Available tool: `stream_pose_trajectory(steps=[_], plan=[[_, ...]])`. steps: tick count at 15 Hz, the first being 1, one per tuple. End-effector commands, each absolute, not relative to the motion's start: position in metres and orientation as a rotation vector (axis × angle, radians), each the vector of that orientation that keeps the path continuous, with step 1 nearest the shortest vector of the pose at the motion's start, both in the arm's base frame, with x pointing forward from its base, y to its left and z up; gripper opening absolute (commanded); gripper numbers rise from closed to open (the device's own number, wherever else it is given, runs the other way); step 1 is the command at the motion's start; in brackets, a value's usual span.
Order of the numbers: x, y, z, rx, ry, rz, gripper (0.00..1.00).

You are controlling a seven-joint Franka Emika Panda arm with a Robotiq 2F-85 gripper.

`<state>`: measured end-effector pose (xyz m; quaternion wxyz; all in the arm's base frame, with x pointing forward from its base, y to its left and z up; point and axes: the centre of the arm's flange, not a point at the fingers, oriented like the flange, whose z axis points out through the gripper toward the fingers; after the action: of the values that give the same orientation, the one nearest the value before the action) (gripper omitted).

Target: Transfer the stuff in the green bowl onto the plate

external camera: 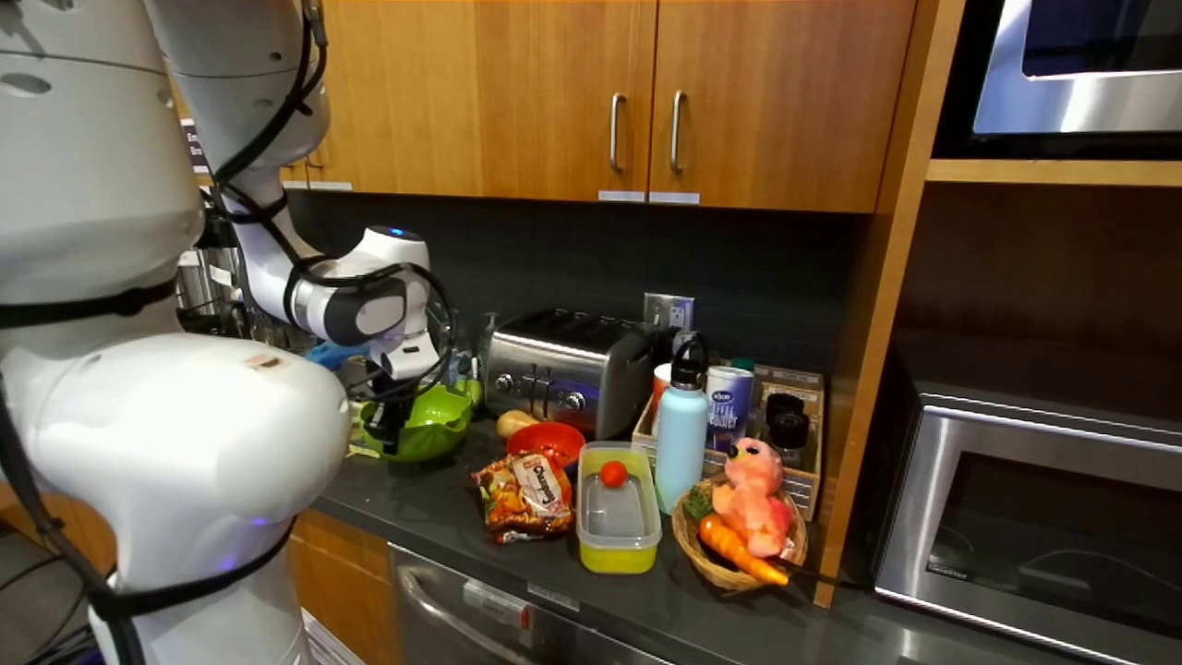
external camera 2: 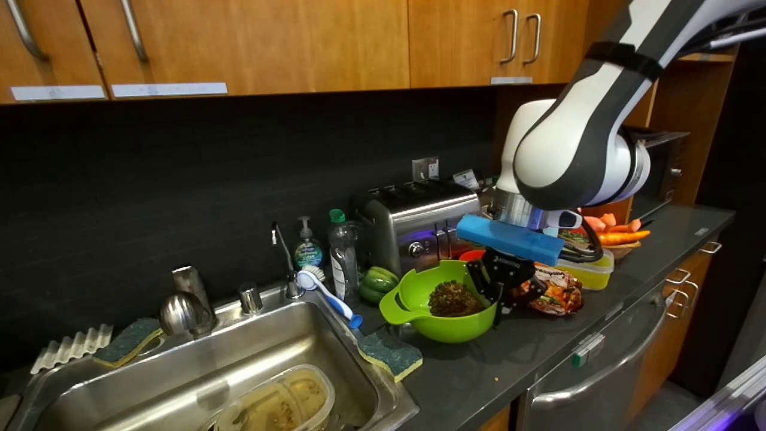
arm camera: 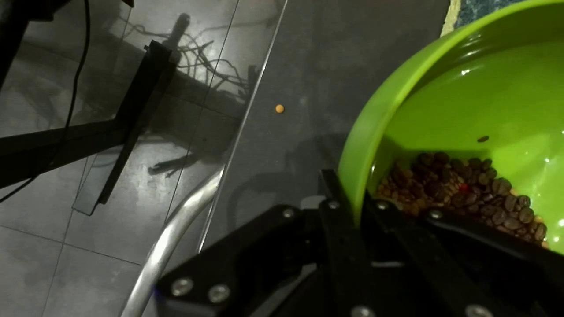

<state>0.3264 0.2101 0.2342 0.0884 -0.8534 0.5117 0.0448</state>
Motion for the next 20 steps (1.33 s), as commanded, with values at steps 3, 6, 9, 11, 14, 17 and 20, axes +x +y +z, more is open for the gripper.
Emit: stream_pose_trajectory(steps=[3, 6, 9, 11, 14, 17, 20], plan=[[0.327, 0.201, 0.223, -2.514, 1.532, 0.070, 0.02], [0.330, 0.202, 0.215, -2.518, 1.540, 0.077, 0.02], [0.330, 0.202, 0.211, -2.526, 1.546, 0.085, 0.02], [0.330, 0.203, 0.210, -2.531, 1.551, 0.091, 0.02], [0.331, 0.205, 0.211, -2.523, 1.560, 0.095, 0.38], [0.332, 0.208, 0.217, -2.515, 1.555, 0.086, 0.56], [0.330, 0.216, 0.230, -2.514, 1.523, 0.071, 0.76]])
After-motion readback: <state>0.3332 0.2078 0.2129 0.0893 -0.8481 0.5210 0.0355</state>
